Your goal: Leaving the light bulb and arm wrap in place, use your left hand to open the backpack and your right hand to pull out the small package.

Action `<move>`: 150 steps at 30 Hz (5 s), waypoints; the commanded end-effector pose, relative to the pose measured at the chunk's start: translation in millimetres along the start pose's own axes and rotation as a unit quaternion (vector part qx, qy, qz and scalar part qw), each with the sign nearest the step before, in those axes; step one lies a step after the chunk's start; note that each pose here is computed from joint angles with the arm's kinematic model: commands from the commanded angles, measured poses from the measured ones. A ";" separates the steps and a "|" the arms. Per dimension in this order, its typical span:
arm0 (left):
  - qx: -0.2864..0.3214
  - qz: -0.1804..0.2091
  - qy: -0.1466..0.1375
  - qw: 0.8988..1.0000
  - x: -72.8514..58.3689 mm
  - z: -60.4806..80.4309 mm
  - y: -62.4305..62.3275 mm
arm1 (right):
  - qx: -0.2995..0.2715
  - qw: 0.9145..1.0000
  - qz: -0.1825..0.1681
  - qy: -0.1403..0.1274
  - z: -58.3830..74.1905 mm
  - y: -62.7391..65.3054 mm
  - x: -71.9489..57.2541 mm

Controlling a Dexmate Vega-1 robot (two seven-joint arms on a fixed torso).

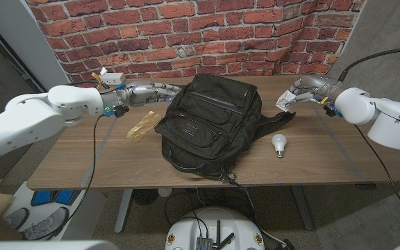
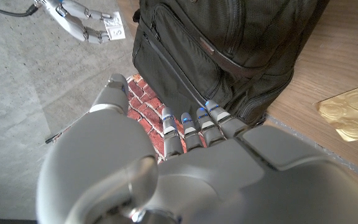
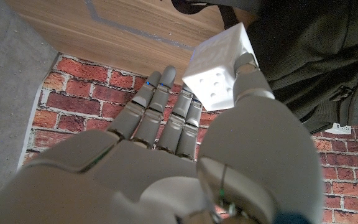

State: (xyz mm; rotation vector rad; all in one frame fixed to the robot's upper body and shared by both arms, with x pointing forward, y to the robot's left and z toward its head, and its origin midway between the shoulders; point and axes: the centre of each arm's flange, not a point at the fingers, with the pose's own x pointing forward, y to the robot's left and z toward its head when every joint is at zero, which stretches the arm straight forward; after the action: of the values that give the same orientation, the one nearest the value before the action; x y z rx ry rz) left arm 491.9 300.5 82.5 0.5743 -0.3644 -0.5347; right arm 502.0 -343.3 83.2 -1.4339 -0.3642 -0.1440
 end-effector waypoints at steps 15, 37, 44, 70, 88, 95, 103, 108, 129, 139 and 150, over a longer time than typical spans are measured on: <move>-0.041 0.135 -0.065 0.988 13.4 -19.1 -6.7 | -0.029 0.999 0.024 0.019 -39.5 7.9 -5.7; -0.116 0.217 -0.146 0.958 30.0 -48.2 -9.2 | -0.051 0.997 0.048 0.042 -72.5 28.4 -10.2; -0.125 0.237 -0.155 0.951 41.5 -57.7 -7.0 | -0.055 0.996 0.055 0.045 -79.3 34.9 -7.3; -0.149 0.310 -0.149 0.927 53.5 -80.3 -5.8 | -0.111 0.986 0.102 0.066 -85.7 52.5 17.3; -0.172 0.347 -0.145 0.910 50.1 -98.5 4.0 | -0.132 0.981 0.123 0.077 -86.3 64.5 26.8; -0.174 0.359 -0.142 0.906 47.5 -102.5 7.7 | -0.144 0.977 0.133 0.081 -85.4 66.5 29.5; -0.178 0.369 -0.139 0.902 43.5 -106.2 10.1 | -0.149 0.975 0.143 0.086 -83.8 67.5 31.6; -0.177 0.367 -0.138 0.903 42.9 -105.2 10.4 | -0.150 0.974 0.149 0.086 -83.4 69.4 33.0; -0.171 0.370 -0.142 0.902 42.7 -100.1 10.6 | -0.149 0.969 0.173 0.089 -85.6 70.7 34.6; -0.172 0.370 -0.141 0.902 44.8 -102.1 10.6 | -0.136 0.969 0.189 0.081 -82.9 67.6 35.2; -0.153 0.355 -0.134 0.912 48.0 -101.4 11.8 | -0.108 0.975 0.184 0.066 -81.6 59.4 32.3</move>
State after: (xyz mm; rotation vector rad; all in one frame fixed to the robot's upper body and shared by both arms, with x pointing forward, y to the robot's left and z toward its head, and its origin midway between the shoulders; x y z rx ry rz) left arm 579.2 324.8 16.6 -0.0126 -0.7063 0.0637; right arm 568.4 -411.9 25.6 -1.7131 0.0580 -0.0005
